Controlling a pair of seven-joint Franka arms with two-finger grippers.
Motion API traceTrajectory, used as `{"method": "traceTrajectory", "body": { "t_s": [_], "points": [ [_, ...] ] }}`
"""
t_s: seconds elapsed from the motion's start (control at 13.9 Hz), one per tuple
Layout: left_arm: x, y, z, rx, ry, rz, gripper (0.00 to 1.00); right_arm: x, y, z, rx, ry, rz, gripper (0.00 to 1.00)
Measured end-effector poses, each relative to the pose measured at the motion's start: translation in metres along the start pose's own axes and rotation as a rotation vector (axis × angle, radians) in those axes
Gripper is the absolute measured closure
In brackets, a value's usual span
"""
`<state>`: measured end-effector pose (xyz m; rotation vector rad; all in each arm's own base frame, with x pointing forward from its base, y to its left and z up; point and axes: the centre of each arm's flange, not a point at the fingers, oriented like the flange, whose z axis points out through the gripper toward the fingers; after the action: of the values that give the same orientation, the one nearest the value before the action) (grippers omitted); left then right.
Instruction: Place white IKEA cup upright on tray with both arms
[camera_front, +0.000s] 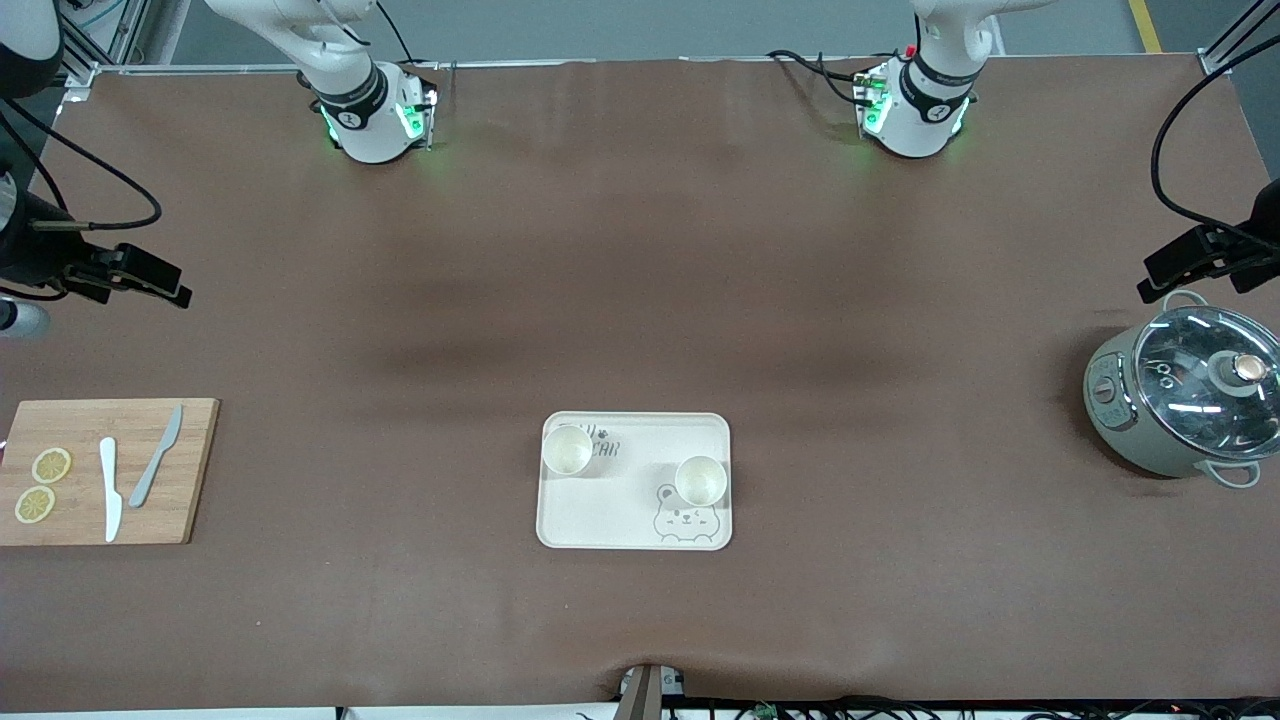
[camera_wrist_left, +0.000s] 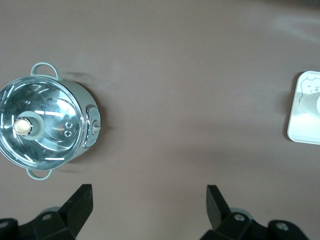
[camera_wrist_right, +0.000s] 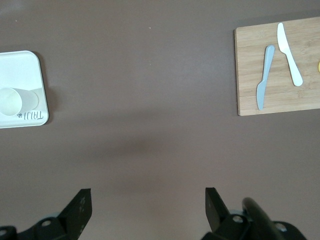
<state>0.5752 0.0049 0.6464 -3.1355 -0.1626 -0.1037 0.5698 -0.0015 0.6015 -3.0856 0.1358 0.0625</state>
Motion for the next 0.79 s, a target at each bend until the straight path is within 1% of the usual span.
{"method": "traceTrajectory", "body": {
  "t_s": [0.29,0.5,0.79],
  "points": [
    [0.001,-0.006,-0.004,0.0,0.008,-0.011,0.0,0.0,0.004,0.002,-0.004,-0.002,-0.036,0.0],
    [0.001,-0.006,-0.004,0.0,0.008,-0.011,0.0,0.001,0.006,-0.002,-0.032,0.014,-0.053,0.0],
    [0.0,-0.005,-0.004,0.0,0.008,-0.01,0.0,-0.004,0.009,-0.013,-0.049,0.035,-0.058,0.0]
  ]
}}
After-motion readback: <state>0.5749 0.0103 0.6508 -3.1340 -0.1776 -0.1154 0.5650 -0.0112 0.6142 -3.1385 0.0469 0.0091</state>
